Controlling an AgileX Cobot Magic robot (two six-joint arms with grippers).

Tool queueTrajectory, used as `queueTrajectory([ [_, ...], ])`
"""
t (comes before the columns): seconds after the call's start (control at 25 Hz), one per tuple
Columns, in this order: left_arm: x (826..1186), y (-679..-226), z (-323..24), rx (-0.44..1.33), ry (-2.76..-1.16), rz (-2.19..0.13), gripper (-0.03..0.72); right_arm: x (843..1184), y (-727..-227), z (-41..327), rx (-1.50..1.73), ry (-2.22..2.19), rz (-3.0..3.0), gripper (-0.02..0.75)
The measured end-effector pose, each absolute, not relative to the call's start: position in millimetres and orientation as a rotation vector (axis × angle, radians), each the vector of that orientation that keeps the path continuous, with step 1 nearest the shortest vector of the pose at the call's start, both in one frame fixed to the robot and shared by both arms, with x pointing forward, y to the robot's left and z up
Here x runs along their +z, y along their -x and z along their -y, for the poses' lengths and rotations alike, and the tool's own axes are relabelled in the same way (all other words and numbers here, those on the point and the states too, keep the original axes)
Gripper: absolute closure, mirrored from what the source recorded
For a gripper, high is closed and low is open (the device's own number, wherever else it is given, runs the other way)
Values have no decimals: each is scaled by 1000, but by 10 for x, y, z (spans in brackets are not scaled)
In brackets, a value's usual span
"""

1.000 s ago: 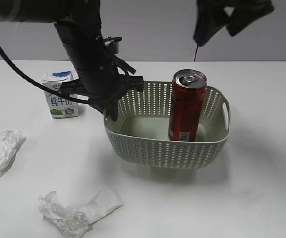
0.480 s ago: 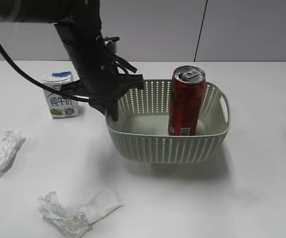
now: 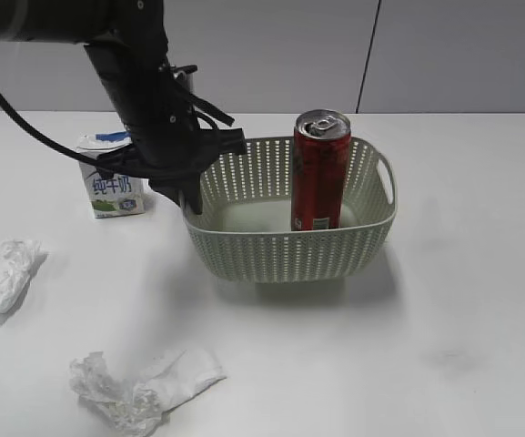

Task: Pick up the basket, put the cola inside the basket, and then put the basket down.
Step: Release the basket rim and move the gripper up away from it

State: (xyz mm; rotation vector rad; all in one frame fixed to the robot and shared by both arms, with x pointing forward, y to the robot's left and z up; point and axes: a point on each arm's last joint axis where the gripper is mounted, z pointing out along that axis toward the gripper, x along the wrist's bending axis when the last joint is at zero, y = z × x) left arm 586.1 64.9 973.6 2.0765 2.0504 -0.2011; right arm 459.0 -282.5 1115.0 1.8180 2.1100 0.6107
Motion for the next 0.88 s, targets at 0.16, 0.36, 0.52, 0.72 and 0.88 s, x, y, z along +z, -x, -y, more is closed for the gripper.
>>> queueTrajectory([
  [0.16,9736,-5934,-755,-190,-2044,-2077,692,10946,-4073,2843,669,-1750,-2060,143],
  [0.36,9742,-5964,-748,-171,-2018,-2061,692,10602,-3508,2862,736,-1695,-1990,144],
  [0.52,9690,-5984,-736,-171,-2012,-2063,692,10392,-3172,2871,788,-1643,-1940,144],
  [0.72,9487,-6011,-721,-190,-2038,-2099,692,10428,-2879,2878,902,-1526,-1821,144],
  [0.88,9388,-6023,-708,-205,-2043,-2115,692,10386,-2690,2874,958,-1482,-1773,144],
])
